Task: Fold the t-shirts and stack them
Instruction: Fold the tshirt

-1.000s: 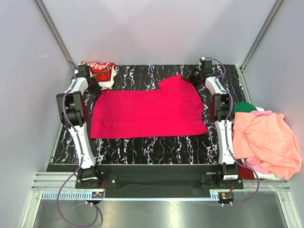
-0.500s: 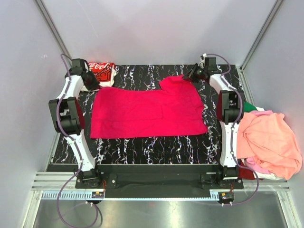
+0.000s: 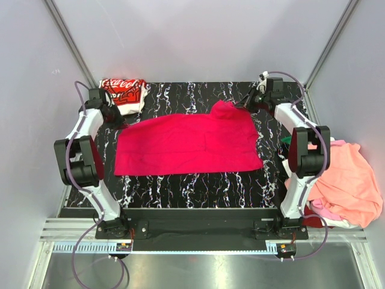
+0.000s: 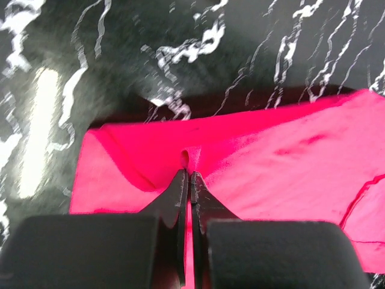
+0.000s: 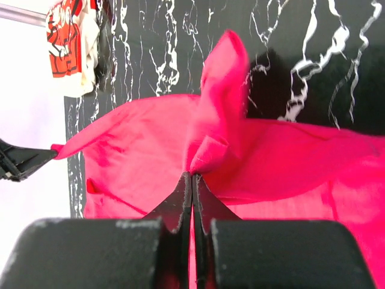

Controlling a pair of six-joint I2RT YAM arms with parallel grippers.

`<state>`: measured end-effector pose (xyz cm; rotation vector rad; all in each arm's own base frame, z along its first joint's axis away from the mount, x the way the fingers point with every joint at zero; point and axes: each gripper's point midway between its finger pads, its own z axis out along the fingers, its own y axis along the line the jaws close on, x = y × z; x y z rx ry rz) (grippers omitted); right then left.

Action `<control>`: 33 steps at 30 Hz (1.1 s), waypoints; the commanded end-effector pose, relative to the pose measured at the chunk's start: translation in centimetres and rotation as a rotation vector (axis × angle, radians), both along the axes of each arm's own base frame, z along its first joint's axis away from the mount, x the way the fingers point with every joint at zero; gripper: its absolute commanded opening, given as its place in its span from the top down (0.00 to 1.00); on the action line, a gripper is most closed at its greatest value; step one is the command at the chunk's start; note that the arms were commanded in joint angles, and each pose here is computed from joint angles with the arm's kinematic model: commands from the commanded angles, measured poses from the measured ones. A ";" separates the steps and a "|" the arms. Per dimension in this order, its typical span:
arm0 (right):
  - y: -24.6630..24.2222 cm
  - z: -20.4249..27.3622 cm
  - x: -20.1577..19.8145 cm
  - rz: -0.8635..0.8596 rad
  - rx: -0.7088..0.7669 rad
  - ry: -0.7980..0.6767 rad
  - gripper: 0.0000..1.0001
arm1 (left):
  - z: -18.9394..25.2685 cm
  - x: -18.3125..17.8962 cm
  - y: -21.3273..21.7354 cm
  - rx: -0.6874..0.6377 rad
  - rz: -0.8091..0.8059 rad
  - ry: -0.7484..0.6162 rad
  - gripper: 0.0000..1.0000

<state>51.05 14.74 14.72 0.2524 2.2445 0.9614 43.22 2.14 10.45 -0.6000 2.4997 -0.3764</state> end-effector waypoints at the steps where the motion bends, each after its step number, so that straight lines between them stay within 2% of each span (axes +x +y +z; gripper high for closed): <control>1: -0.4 3.9 -1.8 -0.008 -0.038 -0.122 1.00 | 2.8 -0.1 2.2 0.052 0.028 -0.103 1.00; 12: -3.3 4.3 -7.8 -0.136 -0.123 -0.135 1.00 | 2.8 -1.1 4.2 0.062 0.090 -0.103 1.00; 21: -6.2 5.6 -9.5 -0.258 -0.194 -0.168 1.00 | 1.9 -1.6 4.6 0.071 0.114 -0.081 1.00; 33: -8.3 2.7 -11.6 -0.352 -0.225 -0.071 1.00 | 1.0 -2.6 5.5 0.105 0.154 -0.051 1.00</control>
